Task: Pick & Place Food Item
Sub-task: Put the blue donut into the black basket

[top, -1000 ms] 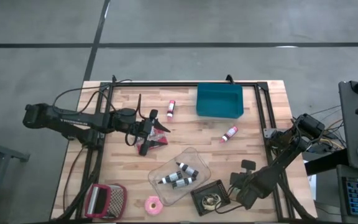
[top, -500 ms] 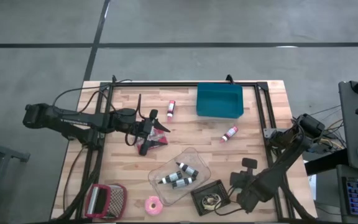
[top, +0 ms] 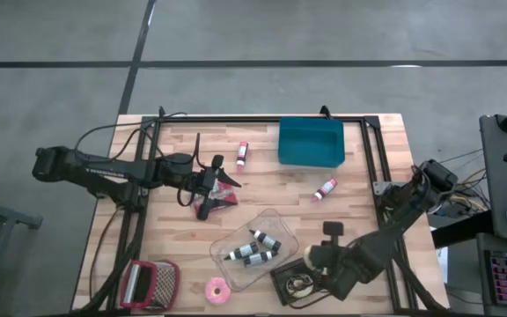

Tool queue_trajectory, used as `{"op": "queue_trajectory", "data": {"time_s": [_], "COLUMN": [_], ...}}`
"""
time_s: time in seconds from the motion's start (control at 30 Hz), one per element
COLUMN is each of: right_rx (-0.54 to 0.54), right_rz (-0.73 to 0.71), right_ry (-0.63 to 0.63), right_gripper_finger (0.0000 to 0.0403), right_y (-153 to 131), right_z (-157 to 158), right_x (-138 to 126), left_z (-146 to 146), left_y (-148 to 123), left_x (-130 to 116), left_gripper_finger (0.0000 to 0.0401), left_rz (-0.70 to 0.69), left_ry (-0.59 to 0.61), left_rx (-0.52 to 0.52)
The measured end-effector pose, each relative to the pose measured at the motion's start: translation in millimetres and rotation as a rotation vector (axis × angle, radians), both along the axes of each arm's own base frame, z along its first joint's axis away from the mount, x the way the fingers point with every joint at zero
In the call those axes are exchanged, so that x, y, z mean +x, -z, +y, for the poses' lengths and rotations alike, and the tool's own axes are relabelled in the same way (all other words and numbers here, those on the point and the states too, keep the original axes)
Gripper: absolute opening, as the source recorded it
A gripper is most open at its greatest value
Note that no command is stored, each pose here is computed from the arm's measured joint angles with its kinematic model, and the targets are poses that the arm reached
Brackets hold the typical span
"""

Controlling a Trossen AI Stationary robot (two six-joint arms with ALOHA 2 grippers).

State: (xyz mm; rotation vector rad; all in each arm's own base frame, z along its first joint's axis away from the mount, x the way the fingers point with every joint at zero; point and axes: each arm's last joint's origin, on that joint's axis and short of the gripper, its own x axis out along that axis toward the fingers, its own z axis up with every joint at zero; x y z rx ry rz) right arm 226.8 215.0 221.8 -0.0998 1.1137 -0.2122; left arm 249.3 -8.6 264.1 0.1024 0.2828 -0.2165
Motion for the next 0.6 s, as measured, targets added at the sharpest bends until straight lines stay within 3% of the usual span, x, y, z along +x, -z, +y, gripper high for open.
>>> {"op": "queue_trajectory", "data": {"time_s": [0.3,0.6], "right_rx": [-0.019,0.047], "right_rz": [-0.012,-0.048], "right_ry": [-0.046,-0.104], "right_gripper_finger": [0.0012,0.0012], "right_y": [5,22], "right_z": [-12,-14], "right_x": [17,25], "left_z": [0,0], "left_y": [0,0], "left_x": [0,0], "left_gripper_finger": [0.0259,0.0259], "left_rz": [0.000,0.000], "left_ry": [0.000,0.000], "left_rx": [0.000,0.001]}}
